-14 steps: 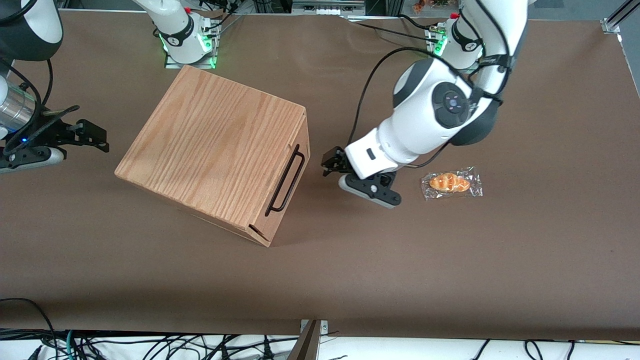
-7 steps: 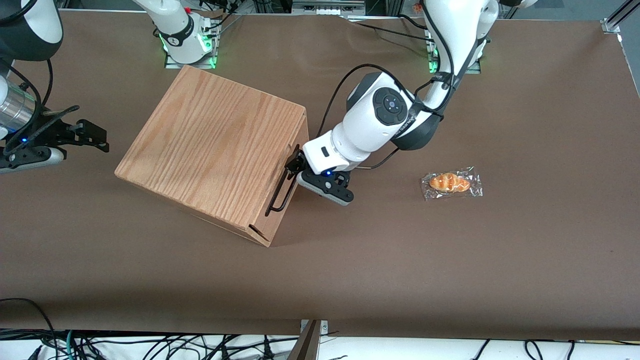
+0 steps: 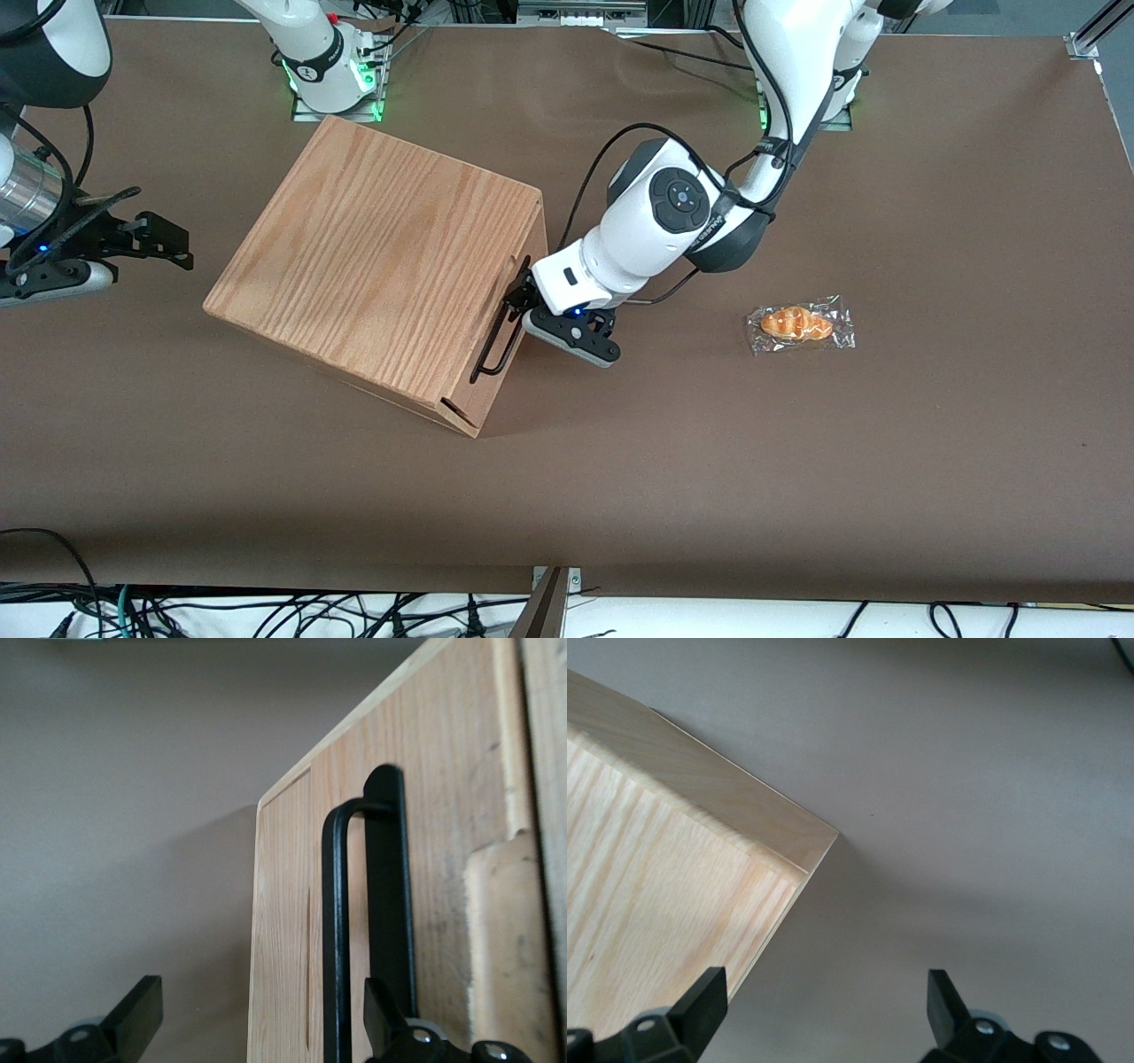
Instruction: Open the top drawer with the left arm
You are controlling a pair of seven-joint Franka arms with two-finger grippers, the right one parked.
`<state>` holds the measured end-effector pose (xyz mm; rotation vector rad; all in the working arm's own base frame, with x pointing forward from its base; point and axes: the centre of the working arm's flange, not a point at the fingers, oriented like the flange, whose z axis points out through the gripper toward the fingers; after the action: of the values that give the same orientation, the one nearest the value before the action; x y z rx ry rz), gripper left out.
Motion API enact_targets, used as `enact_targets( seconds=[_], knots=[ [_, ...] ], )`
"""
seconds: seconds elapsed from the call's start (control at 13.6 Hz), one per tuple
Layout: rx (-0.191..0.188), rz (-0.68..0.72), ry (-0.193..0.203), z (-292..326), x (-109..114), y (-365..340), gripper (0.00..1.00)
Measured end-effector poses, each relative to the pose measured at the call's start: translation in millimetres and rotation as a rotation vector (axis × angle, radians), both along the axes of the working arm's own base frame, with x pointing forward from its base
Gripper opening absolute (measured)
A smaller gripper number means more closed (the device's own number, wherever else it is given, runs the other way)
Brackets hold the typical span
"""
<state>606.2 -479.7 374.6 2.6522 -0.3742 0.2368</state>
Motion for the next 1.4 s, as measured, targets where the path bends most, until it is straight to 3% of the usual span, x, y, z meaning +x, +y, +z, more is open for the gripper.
enact_targets(
  seconds=[0.37,0.81,1.4],
  knots=[
    [0.019,-0.004,-0.007,-7.7,2.3,1.8,1.00],
    [0.095,-0.009,-0.060,-9.2,18.7,24.2,1.00],
    [0.140,-0.024,-0.015,-7.0,49.8,86.2,1.00]
  ],
)
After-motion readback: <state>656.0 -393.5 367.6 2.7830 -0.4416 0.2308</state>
